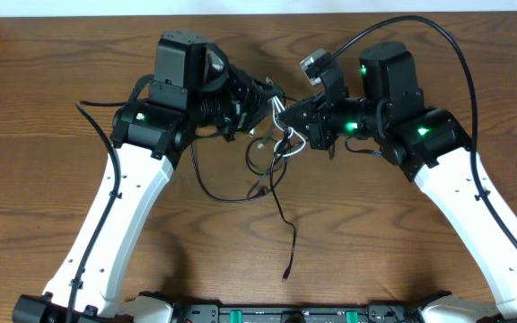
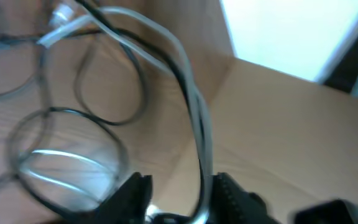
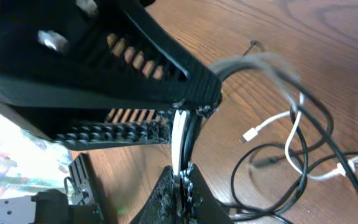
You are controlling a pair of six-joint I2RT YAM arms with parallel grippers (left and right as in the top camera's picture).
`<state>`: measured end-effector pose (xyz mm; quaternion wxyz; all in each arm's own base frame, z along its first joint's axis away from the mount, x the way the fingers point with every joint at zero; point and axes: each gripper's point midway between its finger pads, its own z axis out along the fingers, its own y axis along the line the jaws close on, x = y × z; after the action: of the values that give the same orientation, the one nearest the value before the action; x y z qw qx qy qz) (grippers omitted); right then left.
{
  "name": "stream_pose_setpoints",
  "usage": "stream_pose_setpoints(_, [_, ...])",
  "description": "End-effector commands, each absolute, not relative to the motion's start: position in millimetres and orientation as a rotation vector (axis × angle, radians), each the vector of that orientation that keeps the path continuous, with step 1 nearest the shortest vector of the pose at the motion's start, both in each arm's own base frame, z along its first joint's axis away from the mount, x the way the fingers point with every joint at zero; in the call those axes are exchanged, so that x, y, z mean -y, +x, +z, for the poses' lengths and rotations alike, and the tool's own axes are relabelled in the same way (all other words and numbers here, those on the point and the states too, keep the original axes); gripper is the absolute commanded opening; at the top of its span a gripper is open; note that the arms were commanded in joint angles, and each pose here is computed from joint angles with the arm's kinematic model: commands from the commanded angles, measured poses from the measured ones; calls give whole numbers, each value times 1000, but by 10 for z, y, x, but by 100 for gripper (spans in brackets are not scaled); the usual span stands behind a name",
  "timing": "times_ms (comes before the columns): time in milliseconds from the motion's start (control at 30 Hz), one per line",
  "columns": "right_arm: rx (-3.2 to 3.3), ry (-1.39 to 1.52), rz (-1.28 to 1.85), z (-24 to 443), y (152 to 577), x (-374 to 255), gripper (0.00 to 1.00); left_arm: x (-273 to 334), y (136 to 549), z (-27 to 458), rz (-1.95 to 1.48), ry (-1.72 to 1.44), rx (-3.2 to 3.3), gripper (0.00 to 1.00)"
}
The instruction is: Untangle cables
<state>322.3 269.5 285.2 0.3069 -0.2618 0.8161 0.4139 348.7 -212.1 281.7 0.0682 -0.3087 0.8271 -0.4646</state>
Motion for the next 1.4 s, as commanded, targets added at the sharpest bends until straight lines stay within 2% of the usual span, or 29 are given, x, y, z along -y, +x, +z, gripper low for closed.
stream_pose_setpoints(0, [-2105, -655, 1122, 3120, 3167, -2654, 1, 1837, 3560, 2617, -1114, -898, -2490, 40])
stream_pose_setpoints(100, [-2085, -653, 1121, 3195, 3139, -2634, 1, 1644, 3496, 2433, -943, -993, -2520, 44])
stream_pose_setpoints(367, [-2074, -569, 1167, 3307, 3195, -2640, 1, 1621, 3454, 2393, -919, -1009, -2540, 44])
stream_pose_setpoints(600, [-2123, -469, 1109, 3229, 3335, -2450, 1, 1612, 3449, 2385, -875, -837, -2573, 44])
stream_pose_setpoints(667, [-2171, -430, 1066, 3133, 3354, -2386, 13, 1522, 3440, 2329, -786, -802, -2585, 44])
stream_pose_setpoints(767, [-2238, -379, 1001, 2998, 3364, -2295, 40, 1250, 3372, 2146, -546, -838, -2617, 44])
stream_pose_setpoints(833, [-2266, -361, 968, 2938, 3365, -2253, 49, 1086, 3345, 2021, -389, -828, -2644, 51])
stream_pose_setpoints(1033, [-2287, -352, 957, 2899, 3353, -2234, 54, 1029, 3389, 1614, -228, -698, -2768, 52])
stream_pose_setpoints(1367, [-2316, -373, 939, 2833, 3304, -2216, 57, 1231, 3473, 1128, -266, -518, -2938, 52])
